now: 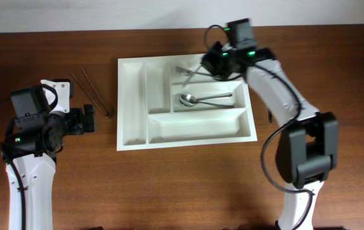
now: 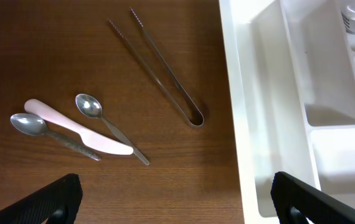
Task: Pack container
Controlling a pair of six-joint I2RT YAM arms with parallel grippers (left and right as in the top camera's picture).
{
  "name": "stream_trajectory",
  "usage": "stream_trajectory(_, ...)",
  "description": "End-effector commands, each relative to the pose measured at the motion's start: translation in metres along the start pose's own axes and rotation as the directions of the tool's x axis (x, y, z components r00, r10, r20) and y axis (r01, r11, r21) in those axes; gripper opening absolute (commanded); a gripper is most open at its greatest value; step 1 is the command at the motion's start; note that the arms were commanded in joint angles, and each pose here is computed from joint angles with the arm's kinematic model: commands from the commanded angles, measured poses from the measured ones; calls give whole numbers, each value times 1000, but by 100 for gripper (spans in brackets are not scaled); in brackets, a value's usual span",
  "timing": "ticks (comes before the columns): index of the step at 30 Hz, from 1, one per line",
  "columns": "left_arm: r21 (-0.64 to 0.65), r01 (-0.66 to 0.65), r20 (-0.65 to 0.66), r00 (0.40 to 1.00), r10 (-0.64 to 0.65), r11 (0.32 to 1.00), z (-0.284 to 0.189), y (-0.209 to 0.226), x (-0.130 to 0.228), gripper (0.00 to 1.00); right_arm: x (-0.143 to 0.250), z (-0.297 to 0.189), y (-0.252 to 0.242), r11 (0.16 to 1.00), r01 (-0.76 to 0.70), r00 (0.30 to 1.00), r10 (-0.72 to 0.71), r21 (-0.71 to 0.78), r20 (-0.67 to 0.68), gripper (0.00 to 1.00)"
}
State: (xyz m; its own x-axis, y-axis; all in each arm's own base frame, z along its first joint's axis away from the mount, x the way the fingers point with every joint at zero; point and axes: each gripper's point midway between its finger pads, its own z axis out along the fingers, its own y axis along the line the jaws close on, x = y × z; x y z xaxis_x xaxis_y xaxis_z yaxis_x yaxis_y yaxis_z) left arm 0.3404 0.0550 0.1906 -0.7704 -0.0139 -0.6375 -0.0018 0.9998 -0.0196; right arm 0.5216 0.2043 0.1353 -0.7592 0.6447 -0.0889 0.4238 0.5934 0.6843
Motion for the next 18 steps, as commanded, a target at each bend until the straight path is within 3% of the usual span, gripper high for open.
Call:
stream_trajectory(1, -5, -13, 13, 1000, 13, 1000, -3, 2, -6, 99, -19, -14, 12, 966, -257, 934, 247, 7, 259, 4)
stream_trajectory(7, -5, -13, 13, 1000, 13, 1000, -3, 2, -6, 99, -41, -21, 19, 944, -323, 858, 321, -65, 401, 4)
stream_trajectory(18, -5, -13, 13, 1000, 13, 1000, -3, 2, -6, 99, -52, -5, -1, 934, -354, 858, 343, -46, 383, 4)
